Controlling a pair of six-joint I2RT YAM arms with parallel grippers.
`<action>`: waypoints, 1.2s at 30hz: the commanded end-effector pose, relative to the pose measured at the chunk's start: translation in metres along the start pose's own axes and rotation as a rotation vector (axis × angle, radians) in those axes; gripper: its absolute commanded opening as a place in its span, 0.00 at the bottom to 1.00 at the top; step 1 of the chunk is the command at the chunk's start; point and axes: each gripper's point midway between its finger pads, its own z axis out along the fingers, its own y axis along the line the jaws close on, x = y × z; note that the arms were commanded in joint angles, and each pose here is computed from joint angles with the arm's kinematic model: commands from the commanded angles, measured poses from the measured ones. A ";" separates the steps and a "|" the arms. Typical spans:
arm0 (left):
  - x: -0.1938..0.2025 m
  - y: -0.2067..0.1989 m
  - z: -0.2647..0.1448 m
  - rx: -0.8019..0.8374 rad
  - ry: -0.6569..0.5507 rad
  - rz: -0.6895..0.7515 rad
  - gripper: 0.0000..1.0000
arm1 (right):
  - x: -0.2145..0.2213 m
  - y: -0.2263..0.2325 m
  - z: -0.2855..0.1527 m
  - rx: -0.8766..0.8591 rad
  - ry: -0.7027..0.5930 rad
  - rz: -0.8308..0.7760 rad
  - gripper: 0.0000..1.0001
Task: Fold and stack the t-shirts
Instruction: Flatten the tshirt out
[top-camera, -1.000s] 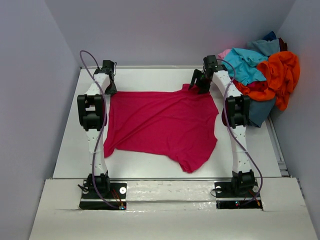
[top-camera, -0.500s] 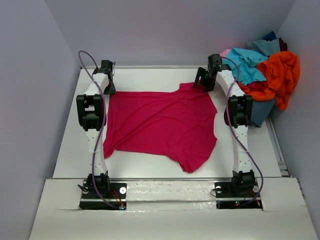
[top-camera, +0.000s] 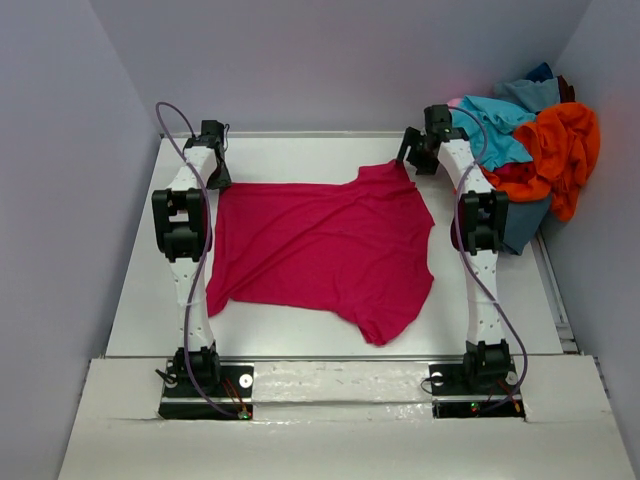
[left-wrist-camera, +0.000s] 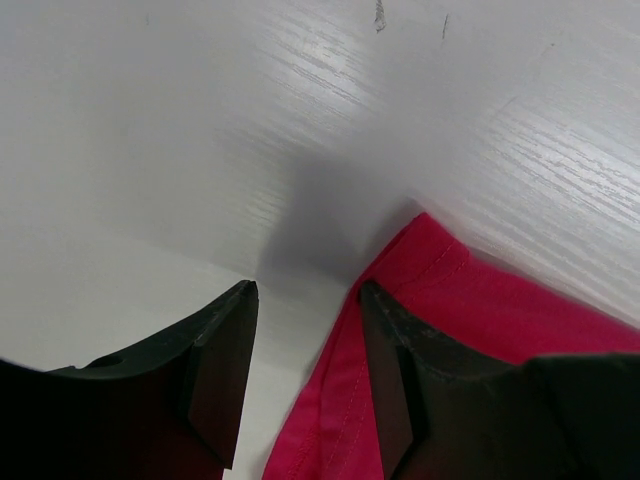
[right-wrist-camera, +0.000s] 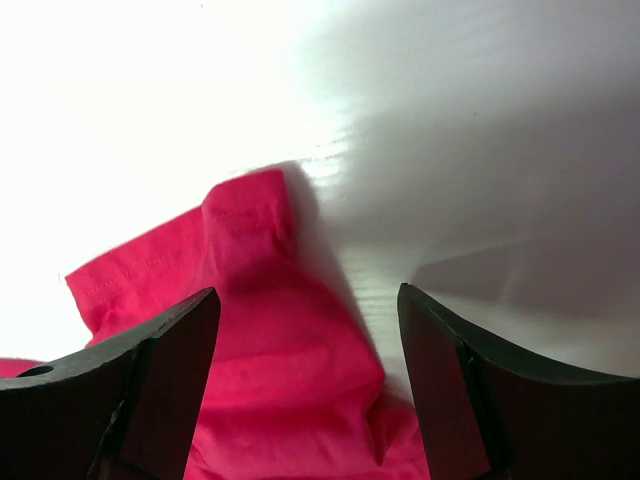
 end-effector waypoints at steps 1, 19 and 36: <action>-0.006 0.002 -0.030 0.027 -0.012 0.002 0.57 | -0.021 -0.002 0.013 -0.051 -0.062 0.019 0.78; 0.008 -0.008 -0.029 0.029 0.040 0.015 0.57 | 0.023 0.014 0.044 -0.202 0.086 0.095 0.70; -0.025 -0.028 -0.056 0.171 -0.074 0.010 0.61 | 0.045 0.006 0.043 -0.186 0.152 0.097 0.64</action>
